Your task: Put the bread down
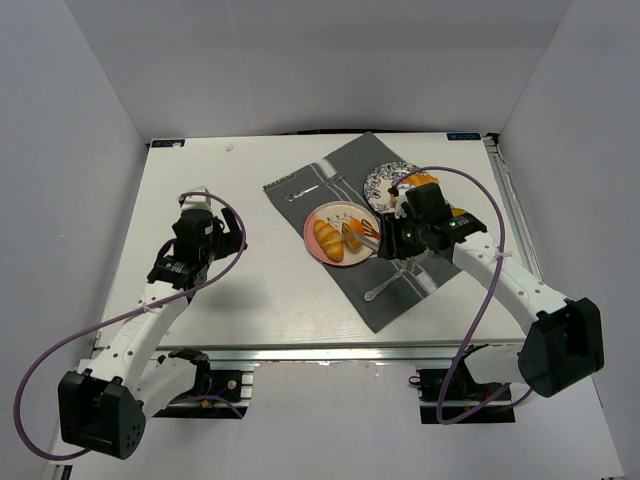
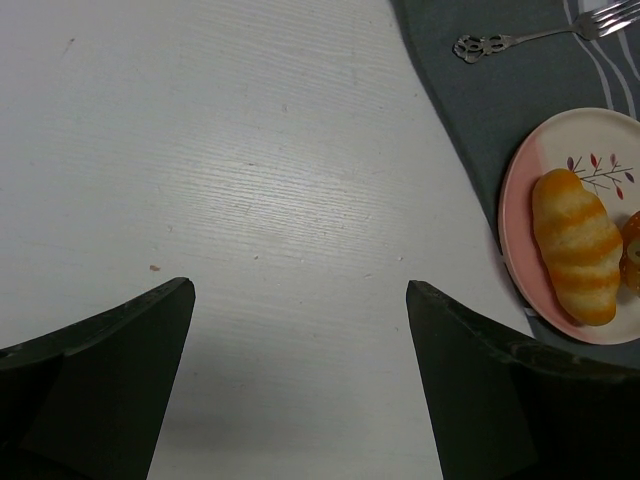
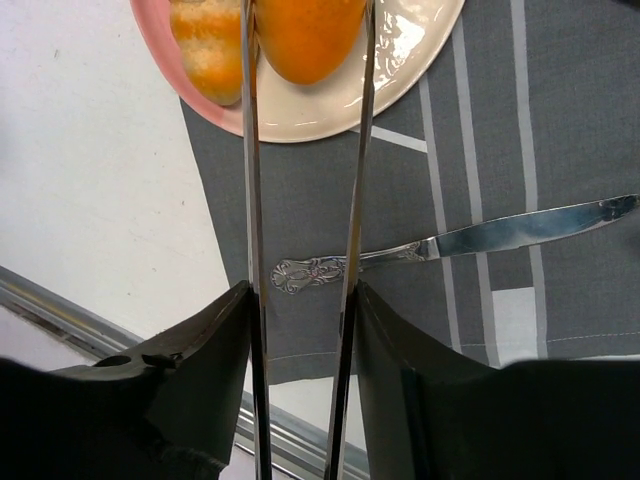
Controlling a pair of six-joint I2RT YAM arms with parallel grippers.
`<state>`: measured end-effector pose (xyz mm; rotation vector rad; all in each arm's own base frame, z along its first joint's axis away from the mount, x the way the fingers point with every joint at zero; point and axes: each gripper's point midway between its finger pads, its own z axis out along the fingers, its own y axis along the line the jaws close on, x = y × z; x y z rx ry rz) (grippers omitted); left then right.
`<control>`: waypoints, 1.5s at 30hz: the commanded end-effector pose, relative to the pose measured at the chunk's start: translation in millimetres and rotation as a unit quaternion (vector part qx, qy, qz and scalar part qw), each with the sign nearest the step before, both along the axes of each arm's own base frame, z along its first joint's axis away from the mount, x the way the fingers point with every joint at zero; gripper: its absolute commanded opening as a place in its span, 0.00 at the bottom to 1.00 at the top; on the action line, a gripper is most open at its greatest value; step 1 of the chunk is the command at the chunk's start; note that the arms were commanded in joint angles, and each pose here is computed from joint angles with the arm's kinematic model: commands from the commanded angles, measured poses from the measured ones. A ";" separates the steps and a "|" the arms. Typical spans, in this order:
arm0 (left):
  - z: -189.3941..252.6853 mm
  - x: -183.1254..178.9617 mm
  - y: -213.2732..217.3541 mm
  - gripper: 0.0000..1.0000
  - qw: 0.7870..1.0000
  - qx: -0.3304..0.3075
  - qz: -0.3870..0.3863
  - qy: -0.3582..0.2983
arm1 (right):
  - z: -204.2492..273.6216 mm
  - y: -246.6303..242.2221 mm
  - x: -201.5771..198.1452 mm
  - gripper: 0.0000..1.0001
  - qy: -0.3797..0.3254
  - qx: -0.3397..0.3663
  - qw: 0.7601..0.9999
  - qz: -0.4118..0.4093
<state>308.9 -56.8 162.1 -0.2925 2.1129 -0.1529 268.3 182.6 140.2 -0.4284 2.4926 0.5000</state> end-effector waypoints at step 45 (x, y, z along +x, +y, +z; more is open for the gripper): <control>-12.4 24.3 -8.2 0.98 1.000 0.008 -0.005 0.023 | 131.9 -143.1 211.8 0.57 -0.234 -0.007 0.966 -0.108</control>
